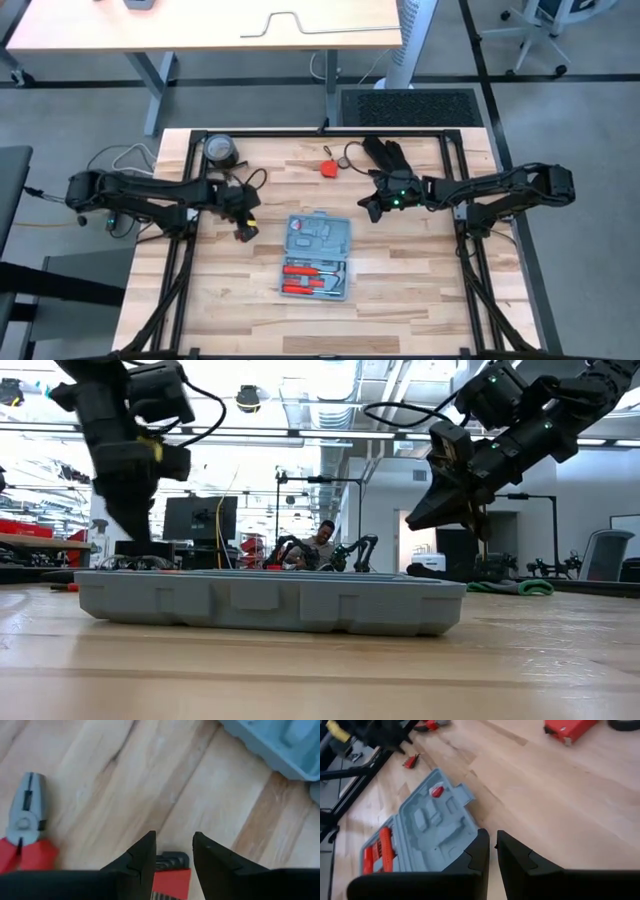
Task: Prefit tool cases
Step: Put the orange hex key set into the gray prefit tool case
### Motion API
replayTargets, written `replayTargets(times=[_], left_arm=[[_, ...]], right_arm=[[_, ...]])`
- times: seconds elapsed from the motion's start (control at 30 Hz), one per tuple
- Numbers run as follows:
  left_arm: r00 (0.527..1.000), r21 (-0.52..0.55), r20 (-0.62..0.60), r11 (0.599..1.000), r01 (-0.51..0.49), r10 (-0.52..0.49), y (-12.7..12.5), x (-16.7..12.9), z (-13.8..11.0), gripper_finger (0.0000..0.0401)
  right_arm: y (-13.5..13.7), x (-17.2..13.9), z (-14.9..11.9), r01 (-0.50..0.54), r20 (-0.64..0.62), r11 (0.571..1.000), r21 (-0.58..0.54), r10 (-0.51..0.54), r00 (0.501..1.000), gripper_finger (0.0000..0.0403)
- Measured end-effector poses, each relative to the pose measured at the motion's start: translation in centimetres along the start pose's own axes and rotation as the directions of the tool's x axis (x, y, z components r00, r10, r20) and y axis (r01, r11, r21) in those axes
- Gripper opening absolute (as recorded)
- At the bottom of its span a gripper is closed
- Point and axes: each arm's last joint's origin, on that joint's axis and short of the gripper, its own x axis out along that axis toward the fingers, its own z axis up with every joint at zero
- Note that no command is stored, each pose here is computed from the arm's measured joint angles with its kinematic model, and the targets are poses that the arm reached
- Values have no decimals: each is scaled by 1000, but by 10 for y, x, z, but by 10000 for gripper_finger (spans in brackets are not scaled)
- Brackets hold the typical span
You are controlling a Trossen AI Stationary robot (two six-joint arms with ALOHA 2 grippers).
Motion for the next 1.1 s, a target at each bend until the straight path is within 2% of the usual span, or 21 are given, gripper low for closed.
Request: replayTargets(times=[0.17,0.27,0.43,0.57,0.8,0.93,1.03,1.1], left_arm=[[1000,43,-8,999,-5,5,-12,4,-10,118],[1000,29,-8,1000,-12,12,-21,4,-17,118],[997,-8,74,999,-31,32,-37,2,-22,118],[990,37,132,997,-61,56,-47,2,-26,118],[991,121,24,983,-135,133,-51,19,-35,118],[977,84,-4,973,-213,214,-49,23,-41,118],[979,54,14,978,-204,203,-51,18,-44,118],[982,72,18,979,-191,190,-55,16,-47,118]], right_arm=[[-4,0,3,15,11,1000,-2,-15,1000,47],[-5,0,4,20,12,1000,-21,-20,1000,47],[-5,0,4,20,12,998,-62,-19,1000,47],[-4,0,3,14,7,998,-54,-13,1000,47],[2,0,-2,-4,-10,998,-66,4,1000,47],[3,0,-4,-10,-18,997,-71,9,1000,47],[4,0,-4,-11,-20,997,-72,10,1000,47],[4,0,-4,-11,-20,997,-72,10,1000,47]])
